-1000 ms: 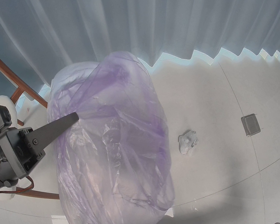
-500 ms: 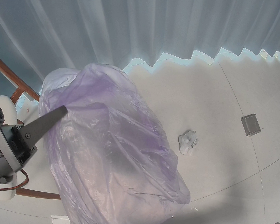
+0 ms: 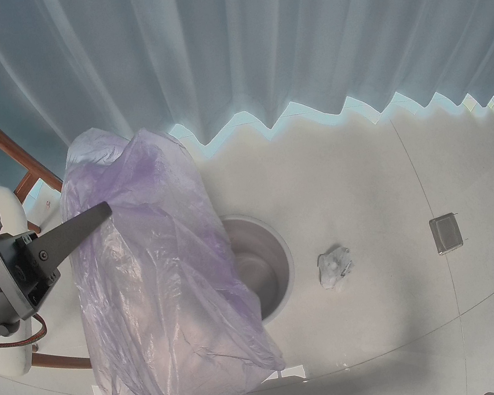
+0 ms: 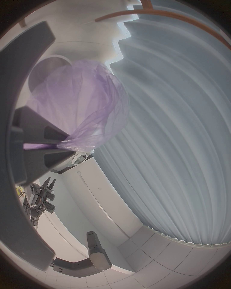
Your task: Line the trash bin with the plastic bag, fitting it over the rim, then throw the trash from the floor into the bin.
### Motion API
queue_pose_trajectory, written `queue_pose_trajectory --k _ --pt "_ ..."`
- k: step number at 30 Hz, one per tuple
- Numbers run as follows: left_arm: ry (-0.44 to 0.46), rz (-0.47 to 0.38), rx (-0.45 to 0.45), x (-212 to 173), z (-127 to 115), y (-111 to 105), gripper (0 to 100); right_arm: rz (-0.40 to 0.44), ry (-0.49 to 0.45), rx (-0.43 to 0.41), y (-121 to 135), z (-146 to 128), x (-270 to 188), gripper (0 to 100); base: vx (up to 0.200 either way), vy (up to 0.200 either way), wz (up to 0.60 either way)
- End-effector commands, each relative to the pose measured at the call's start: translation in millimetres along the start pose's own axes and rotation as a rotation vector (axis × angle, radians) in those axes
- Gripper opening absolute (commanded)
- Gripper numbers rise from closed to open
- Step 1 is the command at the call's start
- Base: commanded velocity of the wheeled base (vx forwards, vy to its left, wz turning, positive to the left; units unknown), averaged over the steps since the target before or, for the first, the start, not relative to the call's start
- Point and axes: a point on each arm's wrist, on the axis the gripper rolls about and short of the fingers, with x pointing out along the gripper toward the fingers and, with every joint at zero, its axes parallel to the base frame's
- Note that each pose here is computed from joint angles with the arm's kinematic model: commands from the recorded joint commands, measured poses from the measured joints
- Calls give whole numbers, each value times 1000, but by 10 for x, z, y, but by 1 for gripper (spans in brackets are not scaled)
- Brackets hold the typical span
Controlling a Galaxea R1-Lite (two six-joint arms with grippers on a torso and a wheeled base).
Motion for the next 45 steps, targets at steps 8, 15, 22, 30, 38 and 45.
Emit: queue_pose_trajectory --k 8,15,22,30,38,45 --pt "69 -31 -51 158 -121 48 0 0 2 -2 0 -52 1 100 0 0 0" --pt "109 -36 -78 191 -221 71 0 0 2 0 0 -52 1 100 0 0 0" --pt "125 -22 -94 223 -255 121 0 0 2 0 0 -52 1 100 0 0 0" --pt "178 34 -130 304 -406 322 0 0 2 0 0 -52 1 100 0 0 0" --pt "128 74 -104 358 -382 532 0 0 2 0 0 -52 1 100 0 0 0" --pt "117 91 -102 416 -436 658 0 -2 2 0 0 -52 1 100 0 0 0"
